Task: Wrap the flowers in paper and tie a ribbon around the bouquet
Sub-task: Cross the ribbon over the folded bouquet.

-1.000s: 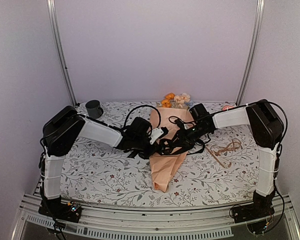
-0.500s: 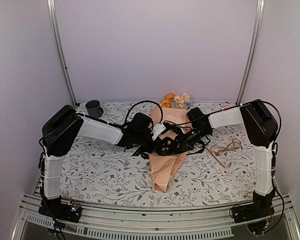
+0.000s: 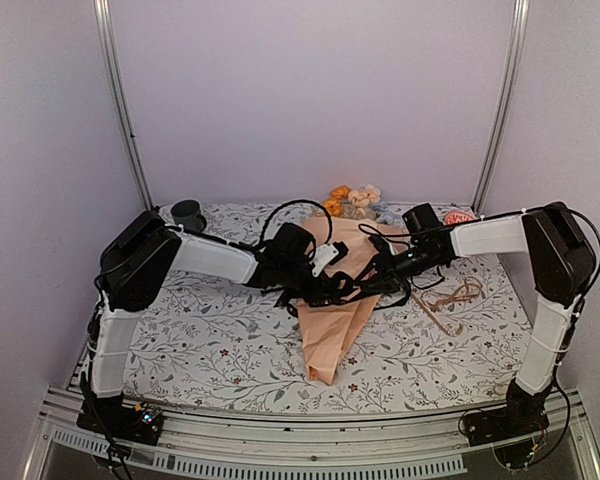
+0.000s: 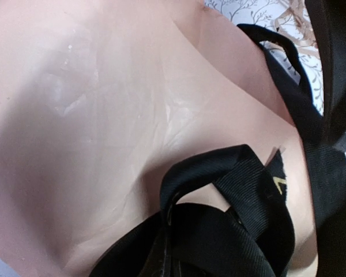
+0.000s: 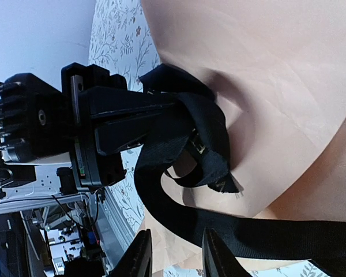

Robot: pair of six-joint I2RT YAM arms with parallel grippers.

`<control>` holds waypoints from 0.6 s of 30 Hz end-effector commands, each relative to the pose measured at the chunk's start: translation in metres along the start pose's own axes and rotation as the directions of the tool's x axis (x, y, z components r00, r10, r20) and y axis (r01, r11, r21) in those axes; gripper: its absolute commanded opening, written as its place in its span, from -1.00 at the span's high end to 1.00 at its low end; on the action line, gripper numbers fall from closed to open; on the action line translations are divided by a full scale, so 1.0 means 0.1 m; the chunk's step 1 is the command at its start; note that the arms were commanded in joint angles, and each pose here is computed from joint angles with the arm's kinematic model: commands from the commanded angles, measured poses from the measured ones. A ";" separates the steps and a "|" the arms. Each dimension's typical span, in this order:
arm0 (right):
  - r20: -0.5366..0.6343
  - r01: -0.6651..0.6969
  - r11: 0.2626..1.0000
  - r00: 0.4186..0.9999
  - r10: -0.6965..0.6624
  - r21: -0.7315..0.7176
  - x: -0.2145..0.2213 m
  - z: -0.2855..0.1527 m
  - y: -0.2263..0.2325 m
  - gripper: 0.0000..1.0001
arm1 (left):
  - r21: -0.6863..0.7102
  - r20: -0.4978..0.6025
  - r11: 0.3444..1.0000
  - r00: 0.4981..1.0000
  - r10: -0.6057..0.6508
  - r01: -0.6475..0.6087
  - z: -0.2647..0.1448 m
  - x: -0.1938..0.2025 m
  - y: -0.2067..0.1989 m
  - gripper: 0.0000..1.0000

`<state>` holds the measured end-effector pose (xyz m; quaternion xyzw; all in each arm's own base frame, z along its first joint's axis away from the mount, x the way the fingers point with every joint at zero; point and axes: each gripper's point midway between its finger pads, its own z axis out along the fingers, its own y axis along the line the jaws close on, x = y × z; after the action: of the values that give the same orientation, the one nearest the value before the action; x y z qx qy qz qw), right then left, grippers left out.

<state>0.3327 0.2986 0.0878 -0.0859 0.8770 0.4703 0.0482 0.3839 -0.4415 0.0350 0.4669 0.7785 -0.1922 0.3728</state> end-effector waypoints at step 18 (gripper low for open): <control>0.246 0.237 0.969 0.945 -0.214 -0.068 0.14 0.44 0.80 0.35 | 0.123 -0.012 0.981 0.989 -0.149 0.149 -0.02 0.24 0.05 1.00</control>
<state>0.2925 0.3700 0.1370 -0.1967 0.8300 0.4686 0.2298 0.3815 -0.4312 0.0286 0.4404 0.7884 -0.2583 0.3431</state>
